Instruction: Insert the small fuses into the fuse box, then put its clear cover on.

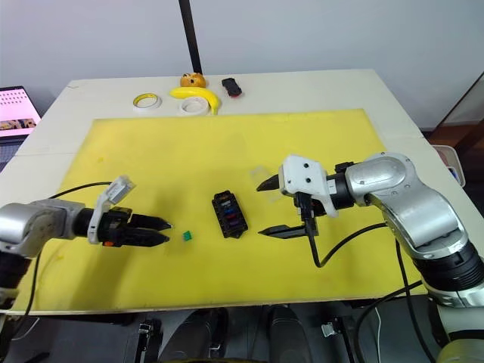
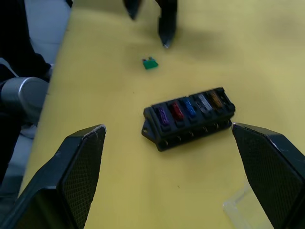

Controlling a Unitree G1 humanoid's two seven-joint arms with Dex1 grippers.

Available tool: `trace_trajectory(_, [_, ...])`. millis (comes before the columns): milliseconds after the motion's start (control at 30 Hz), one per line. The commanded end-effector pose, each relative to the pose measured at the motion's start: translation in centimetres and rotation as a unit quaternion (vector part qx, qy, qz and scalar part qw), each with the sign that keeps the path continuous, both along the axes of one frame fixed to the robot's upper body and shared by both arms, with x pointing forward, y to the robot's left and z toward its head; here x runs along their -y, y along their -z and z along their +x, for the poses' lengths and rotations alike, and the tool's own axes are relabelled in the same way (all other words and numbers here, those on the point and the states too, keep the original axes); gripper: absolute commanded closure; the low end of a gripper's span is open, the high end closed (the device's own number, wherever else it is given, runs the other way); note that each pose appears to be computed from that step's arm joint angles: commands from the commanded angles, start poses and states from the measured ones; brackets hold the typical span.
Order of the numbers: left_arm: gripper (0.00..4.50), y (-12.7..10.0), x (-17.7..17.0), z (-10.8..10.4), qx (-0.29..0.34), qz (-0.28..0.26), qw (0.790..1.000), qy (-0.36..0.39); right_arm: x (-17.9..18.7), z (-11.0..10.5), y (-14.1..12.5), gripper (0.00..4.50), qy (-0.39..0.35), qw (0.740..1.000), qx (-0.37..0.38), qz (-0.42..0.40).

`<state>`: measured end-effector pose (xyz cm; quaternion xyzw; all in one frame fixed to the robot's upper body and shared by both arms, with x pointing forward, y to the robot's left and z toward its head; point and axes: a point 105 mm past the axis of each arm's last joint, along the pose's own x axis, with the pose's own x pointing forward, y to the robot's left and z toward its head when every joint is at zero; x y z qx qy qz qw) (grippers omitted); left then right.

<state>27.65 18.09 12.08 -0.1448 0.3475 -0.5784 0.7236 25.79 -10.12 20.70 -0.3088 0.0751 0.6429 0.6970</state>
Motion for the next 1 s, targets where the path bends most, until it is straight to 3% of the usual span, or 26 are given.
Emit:
trace_trajectory(33, [0.0, 0.3, 0.3, 0.4, -0.024, -0.008, 1.0, 0.008, -0.4, -0.3, -0.9, 0.05, -0.004, 1.0, 0.023, 0.006])
trace_trajectory(333, [0.0, 2.4, 1.4, -0.3, -0.072, 0.008, 0.996, 0.058, 0.1, -0.1, -0.5, 0.05, 0.02, 0.999, 0.025, -0.003])
trace_trajectory(1000, [0.0, 3.1, 2.6, -2.2, -0.09, 0.005, 0.99, 0.111, 0.3, 0.1, 0.3, 0.05, 0.044, 0.999, 0.025, -0.006])
